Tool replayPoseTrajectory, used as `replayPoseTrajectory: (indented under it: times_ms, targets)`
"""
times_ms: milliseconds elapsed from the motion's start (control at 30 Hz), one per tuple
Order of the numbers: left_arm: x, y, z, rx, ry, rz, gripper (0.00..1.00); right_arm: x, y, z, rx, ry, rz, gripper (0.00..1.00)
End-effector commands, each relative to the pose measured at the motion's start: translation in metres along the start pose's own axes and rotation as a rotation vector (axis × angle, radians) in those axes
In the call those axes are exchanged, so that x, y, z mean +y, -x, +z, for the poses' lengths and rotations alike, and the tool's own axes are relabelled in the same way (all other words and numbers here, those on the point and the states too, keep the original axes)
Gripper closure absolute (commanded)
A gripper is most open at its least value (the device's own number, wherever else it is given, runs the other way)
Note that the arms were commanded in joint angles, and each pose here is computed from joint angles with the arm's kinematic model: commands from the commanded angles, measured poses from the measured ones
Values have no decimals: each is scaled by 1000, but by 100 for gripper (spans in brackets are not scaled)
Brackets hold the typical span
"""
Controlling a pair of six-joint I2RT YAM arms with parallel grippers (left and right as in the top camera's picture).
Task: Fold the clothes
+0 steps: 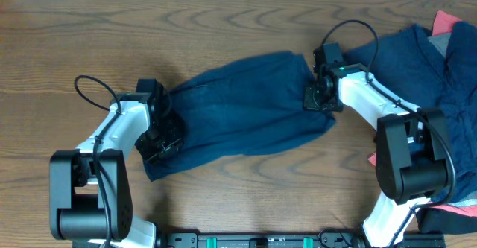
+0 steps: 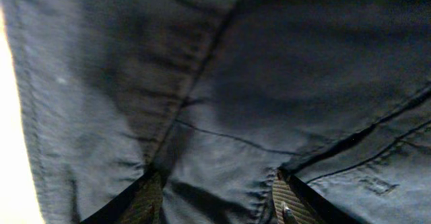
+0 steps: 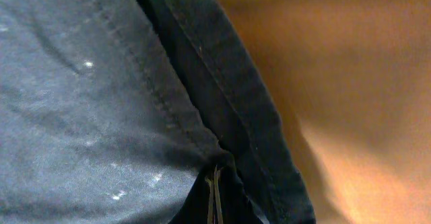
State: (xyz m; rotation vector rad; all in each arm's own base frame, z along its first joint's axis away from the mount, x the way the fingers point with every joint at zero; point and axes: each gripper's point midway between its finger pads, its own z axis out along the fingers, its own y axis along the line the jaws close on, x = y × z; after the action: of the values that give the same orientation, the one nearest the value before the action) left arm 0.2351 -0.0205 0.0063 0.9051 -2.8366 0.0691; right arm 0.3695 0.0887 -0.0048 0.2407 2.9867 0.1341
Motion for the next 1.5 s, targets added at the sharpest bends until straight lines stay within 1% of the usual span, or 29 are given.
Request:
replayPoseTrajectory:
  times_ms: [0,100,133,167,200,233,267,333,433,600,733,833,967,1067,1267,1300,1333,1367,1400,1433,1467]
  targets:
    - [5,0,-13,-48,9,65,45,-31,-37,20,120,-126,42,99]
    - [-2,7,-36,-134,-47,88,46,-23,-30,3,76,-98,34,98]
    - [-8,13,-47,-184,-80,100,44,-20,-24,-6,44,-84,34,95]
    - [-13,19,-57,-233,-111,114,41,-16,-17,-16,7,-65,34,87]
    - [-19,25,-67,-285,-143,127,35,-9,-6,-27,-44,-32,33,61]
    - [-26,34,-80,-355,-183,143,28,-1,5,-40,-99,13,31,25]
    - [-30,40,-89,-407,-204,148,25,7,15,-51,-147,53,20,23]
    - [-36,54,-102,-493,-231,146,23,28,34,-77,-248,159,-46,28]
    - [-42,66,-102,-522,-254,140,20,50,48,-103,-313,273,-72,34]
    - [-42,84,-75,-466,-235,106,18,60,59,-113,-317,323,-8,33]
    - [-41,100,-61,-419,-278,64,18,61,67,-115,-312,340,53,30]
    - [-40,113,-63,-441,-312,41,18,60,71,-113,-302,356,86,32]
    - [-43,131,-73,-516,-346,42,18,61,71,-110,-289,370,87,32]
    - [-46,135,-75,-531,-356,45,18,61,71,-108,-285,368,87,30]
    - [-49,129,-57,-478,-333,56,19,53,75,-105,-303,321,130,30]
    - [-48,128,-54,-467,-328,56,23,52,76,-105,-306,316,141,30]
    - [-48,127,-51,-458,-323,56,34,51,77,-105,-311,314,148,30]
    - [-47,126,-49,-451,-319,55,51,50,78,-105,-317,309,153,31]
    - [-47,125,-48,-443,-317,55,75,48,80,-105,-324,297,164,32]
    - [-46,123,-47,-435,-314,54,94,45,81,-102,-327,281,185,32]
    - [-46,121,-48,-429,-318,55,94,44,82,-100,-328,278,196,33]
